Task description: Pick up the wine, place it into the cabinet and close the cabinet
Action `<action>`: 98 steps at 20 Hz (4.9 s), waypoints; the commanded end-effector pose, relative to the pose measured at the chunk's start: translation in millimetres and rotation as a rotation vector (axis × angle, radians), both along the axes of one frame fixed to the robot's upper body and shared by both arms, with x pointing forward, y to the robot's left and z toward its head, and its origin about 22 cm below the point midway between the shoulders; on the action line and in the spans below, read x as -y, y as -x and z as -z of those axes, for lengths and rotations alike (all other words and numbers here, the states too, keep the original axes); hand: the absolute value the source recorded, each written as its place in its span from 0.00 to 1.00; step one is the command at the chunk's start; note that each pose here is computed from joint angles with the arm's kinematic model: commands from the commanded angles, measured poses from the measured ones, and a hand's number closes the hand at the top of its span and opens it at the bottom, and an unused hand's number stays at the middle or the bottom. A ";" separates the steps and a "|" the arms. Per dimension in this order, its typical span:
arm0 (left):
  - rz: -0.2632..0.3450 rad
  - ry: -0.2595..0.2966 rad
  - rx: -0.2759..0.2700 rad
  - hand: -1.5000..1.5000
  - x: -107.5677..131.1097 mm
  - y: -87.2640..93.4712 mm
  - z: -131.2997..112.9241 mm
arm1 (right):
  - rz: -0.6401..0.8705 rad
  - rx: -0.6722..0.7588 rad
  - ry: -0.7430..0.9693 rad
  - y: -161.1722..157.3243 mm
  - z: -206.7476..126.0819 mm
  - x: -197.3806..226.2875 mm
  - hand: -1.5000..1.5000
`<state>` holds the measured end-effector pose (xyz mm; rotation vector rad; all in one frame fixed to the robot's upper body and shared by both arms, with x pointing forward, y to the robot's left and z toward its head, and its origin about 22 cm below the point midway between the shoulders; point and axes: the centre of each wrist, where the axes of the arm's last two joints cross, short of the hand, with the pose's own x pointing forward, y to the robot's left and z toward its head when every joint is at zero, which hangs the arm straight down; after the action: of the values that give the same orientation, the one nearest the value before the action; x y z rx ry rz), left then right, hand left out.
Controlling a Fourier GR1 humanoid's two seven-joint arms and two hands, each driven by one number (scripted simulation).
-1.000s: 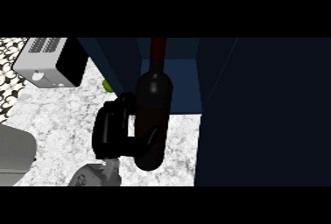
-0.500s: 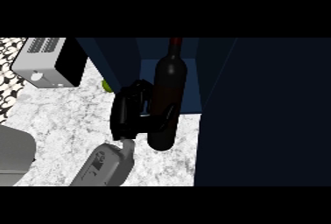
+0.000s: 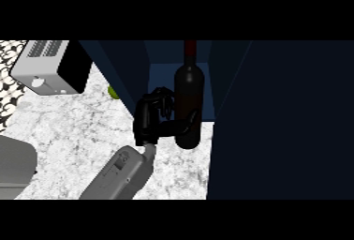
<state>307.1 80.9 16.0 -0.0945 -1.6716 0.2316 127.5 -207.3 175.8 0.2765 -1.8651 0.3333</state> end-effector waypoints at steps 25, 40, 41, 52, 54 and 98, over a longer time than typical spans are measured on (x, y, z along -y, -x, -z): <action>-0.076 0.077 -0.083 1.00 -6.8 -82.5 1.2 | -0.052 0.033 -0.084 31.0 -16.3 10.6 0.00; -0.211 -0.117 -0.053 1.00 -9.0 -118.3 -27.6 | -0.077 0.027 -0.074 30.3 -14.0 9.4 0.00; -0.245 -0.157 -0.049 1.00 -17.4 -122.7 -28.6 | -0.074 0.035 -0.080 26.1 -16.3 11.6 0.00; -0.347 -0.383 -0.098 0.00 -53.7 -129.4 -18.3 | -0.081 0.044 -0.081 30.2 -10.4 5.2 0.00; -0.334 -0.368 -0.101 0.00 -41.3 -131.0 -24.9 | -0.084 0.046 -0.088 23.0 -6.4 10.1 0.00; 0.035 -0.071 0.214 0.00 -0.3 -59.0 -23.8 | -0.050 0.030 -0.066 43.6 -18.9 5.9 0.00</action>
<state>386.1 81.6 40.7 -0.0537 -1.8841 0.1355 116.2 -206.9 160.4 0.3315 -1.8325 0.3041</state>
